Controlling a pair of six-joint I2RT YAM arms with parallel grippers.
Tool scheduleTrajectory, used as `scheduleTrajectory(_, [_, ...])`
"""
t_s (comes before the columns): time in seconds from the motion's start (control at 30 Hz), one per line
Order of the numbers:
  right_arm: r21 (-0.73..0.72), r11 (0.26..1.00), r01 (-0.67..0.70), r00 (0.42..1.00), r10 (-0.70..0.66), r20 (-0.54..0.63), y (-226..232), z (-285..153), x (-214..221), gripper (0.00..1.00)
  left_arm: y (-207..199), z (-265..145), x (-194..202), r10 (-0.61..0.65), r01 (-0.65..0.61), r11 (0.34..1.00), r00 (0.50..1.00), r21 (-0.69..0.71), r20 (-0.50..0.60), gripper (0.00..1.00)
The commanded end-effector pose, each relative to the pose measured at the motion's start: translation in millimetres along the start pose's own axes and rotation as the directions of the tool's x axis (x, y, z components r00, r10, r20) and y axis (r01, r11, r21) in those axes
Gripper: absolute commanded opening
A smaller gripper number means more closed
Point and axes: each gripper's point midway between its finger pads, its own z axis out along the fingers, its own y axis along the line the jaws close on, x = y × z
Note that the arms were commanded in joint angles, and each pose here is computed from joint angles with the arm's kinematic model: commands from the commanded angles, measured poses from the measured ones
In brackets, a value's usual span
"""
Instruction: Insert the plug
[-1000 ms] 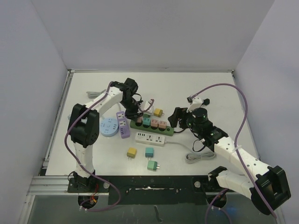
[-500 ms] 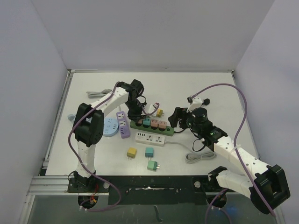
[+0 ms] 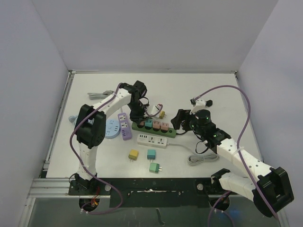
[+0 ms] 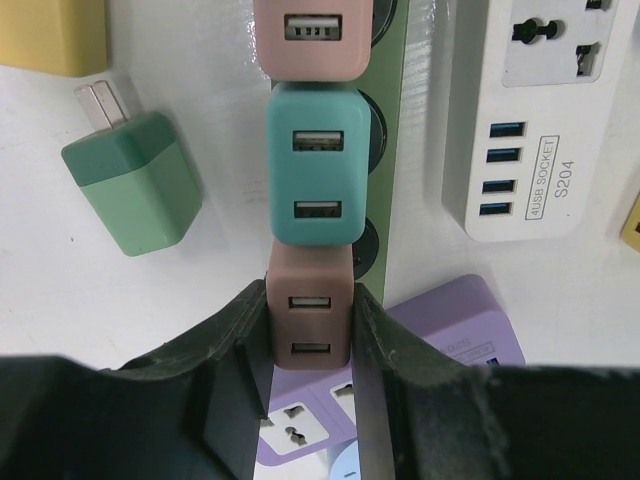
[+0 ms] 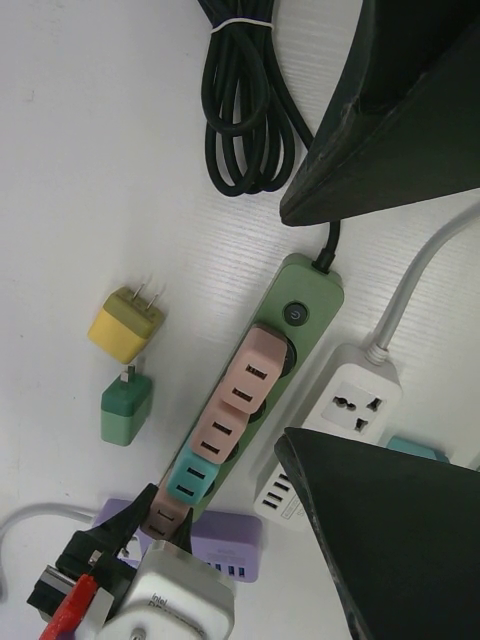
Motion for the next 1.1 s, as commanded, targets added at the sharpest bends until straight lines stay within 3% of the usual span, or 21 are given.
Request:
scheduleTrajectory(0.0, [-0.031, 1.000, 0.000, 0.998, 0.002, 0.064, 6, 3, -19, 0.84, -38, 70, 53, -0.068, 0.100, 0.977, 0.983, 0.190, -0.171, 0.03])
scheduleTrajectory(0.37, [-0.036, 0.999, -0.008, 0.998, 0.011, 0.057, 5, 9, -18, 0.84, -43, 100, 32, -0.012, 0.046, 0.984, 0.981, 0.172, -0.195, 0.00])
scheduleTrajectory(0.63, [-0.057, 0.998, -0.017, 0.997, 0.021, 0.072, 5, 7, -17, 0.84, -54, 118, 42, -0.028, 0.090, 0.968, 0.967, 0.236, -0.254, 0.00])
scheduleTrajectory(0.8, [-0.056, 0.998, -0.018, 0.997, 0.022, 0.073, 4, 6, -18, 0.84, -59, 121, 40, -0.031, 0.086, 0.966, 0.975, 0.242, -0.220, 0.00])
scheduleTrajectory(0.93, [-0.051, 0.998, -0.020, 0.997, 0.024, 0.076, 2, 4, -19, 0.84, -42, 100, 18, -0.041, 0.073, 0.978, 0.985, 0.195, -0.167, 0.00])
scheduleTrajectory(0.97, [-0.051, 0.999, -0.016, 0.997, 0.020, 0.076, 2, 3, -20, 0.84, -37, 91, 10, -0.037, 0.064, 0.982, 0.989, 0.179, -0.146, 0.09])
scheduleTrajectory(1.07, [-0.069, 0.998, -0.006, 0.995, 0.013, 0.098, 6, -4, -25, 0.84, -22, 57, -12, -0.025, 0.036, 0.993, 0.995, 0.111, -0.101, 0.55])
